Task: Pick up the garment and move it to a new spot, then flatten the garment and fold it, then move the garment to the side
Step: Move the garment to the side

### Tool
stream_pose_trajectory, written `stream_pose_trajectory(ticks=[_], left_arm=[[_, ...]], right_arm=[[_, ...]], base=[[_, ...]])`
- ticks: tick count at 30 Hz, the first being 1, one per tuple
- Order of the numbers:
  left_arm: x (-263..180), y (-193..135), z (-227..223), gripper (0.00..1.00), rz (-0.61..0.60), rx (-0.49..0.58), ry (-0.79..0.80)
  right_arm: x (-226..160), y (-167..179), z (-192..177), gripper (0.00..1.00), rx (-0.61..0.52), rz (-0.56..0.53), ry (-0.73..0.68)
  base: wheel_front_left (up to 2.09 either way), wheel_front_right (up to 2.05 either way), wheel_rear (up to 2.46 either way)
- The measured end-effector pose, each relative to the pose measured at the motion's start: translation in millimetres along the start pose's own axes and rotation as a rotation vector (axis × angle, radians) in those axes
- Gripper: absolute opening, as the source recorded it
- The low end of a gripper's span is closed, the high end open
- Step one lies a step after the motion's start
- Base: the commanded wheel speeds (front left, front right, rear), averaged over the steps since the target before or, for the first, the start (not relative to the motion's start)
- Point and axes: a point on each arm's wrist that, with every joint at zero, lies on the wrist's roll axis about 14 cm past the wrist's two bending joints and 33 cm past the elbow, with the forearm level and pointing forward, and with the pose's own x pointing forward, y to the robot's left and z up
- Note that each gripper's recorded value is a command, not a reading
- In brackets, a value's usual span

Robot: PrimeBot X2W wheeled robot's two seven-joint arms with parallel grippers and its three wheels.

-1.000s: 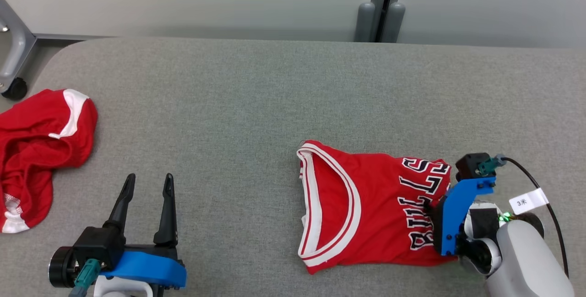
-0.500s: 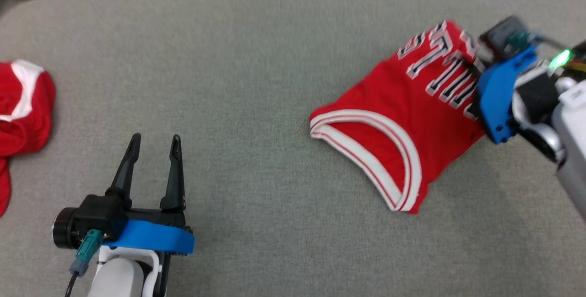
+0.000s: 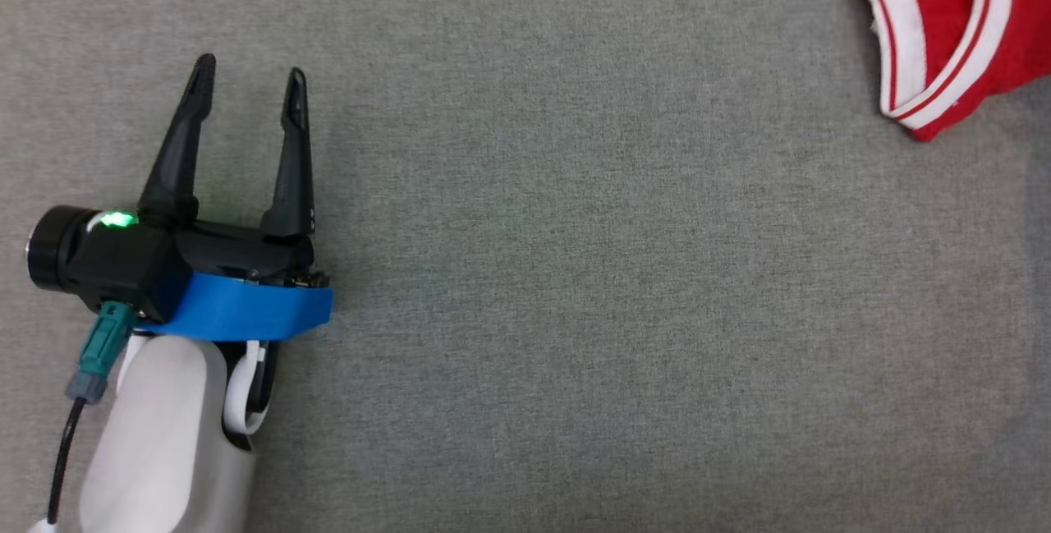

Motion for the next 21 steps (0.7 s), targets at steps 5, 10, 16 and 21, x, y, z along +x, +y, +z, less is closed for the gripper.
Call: stream_pose_trajectory(ticks=[5,10,16,21], left_arm=[[21.9,-12.3,-11.1,1.0,-0.062,0.012,0.0],[38.4,-26.9,-13.5,1.0,-0.118,0.015,-0.012],[45.9,-34.3,-14.7,1.0,-0.145,0.011,-0.018],[46.4,-35.8,-13.2,1.0,-0.152,0.014,-0.019]], right_arm=[[-1.7,-32.9,-18.3,0.0,-0.026,-0.094,-0.007],[-6.9,-48.1,-22.9,0.0,-0.086,-0.142,-0.031],[-9.6,-49.4,-17.8,0.0,-0.173,-0.155,-0.067],[-12.5,-53.3,-12.5,0.0,-0.21,-0.178,-0.074]], base=[[0.0,0.0,0.0],[0.0,0.0,0.0],[0.0,0.0,0.0],[0.0,0.0,0.0]])
